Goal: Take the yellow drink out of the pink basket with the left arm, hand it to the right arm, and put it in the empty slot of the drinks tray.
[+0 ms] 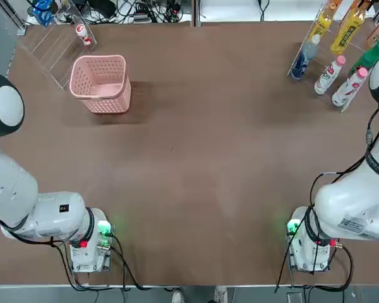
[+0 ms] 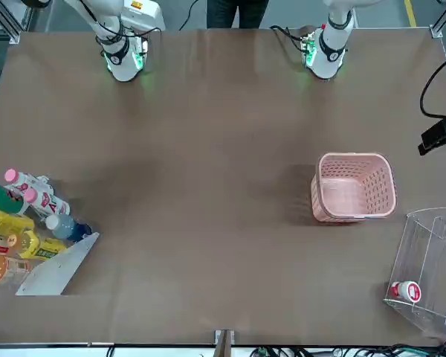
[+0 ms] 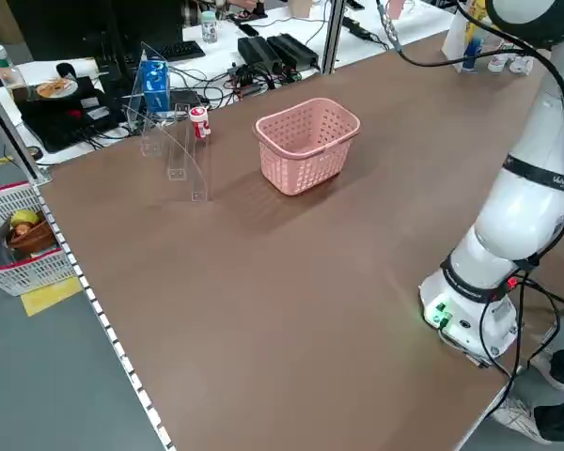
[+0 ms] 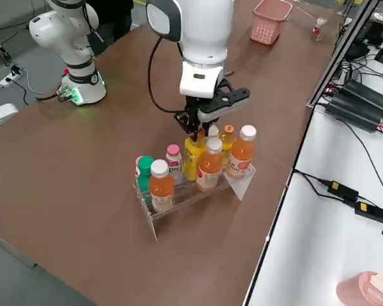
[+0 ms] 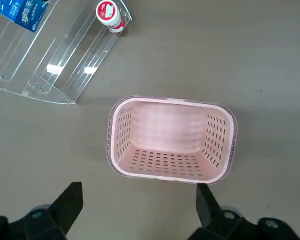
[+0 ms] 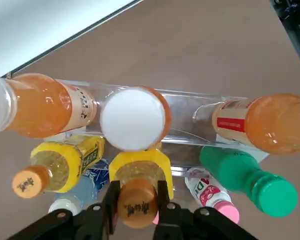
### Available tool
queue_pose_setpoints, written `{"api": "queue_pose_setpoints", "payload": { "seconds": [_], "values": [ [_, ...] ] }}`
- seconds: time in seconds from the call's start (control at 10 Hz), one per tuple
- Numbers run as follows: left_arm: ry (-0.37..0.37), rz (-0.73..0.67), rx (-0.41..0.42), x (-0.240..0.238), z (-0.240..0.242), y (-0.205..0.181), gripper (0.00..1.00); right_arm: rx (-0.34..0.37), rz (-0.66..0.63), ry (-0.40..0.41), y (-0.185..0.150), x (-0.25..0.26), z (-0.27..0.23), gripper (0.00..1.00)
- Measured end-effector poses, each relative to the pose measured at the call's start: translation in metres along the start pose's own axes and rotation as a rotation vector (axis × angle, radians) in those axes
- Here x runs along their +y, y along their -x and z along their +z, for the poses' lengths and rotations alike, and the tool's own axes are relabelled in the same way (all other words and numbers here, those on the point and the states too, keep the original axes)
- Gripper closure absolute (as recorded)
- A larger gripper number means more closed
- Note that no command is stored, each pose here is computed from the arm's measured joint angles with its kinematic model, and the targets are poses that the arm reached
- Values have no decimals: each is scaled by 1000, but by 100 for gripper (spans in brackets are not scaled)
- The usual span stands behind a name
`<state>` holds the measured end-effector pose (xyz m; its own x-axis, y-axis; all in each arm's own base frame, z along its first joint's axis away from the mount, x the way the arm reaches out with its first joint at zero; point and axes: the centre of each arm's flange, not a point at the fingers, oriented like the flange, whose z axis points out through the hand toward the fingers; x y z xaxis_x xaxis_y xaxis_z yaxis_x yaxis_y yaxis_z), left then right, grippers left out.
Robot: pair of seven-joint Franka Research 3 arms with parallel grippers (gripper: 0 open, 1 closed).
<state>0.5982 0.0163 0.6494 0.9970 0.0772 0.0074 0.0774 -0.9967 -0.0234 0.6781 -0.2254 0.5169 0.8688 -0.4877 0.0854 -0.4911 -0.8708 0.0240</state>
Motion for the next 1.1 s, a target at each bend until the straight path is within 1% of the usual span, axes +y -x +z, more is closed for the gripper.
{"api": "queue_pose_setpoints", "payload": {
  "seconds": [0.5, 1.1],
  "values": [
    [0, 0, -1, 0, 1, 0, 0, -42, 9, -6, -4, 0, 35, 66],
    [0, 0, -1, 0, 1, 0, 0, -44, 11, -8, -4, 1, 44, 66]
  ]
}}
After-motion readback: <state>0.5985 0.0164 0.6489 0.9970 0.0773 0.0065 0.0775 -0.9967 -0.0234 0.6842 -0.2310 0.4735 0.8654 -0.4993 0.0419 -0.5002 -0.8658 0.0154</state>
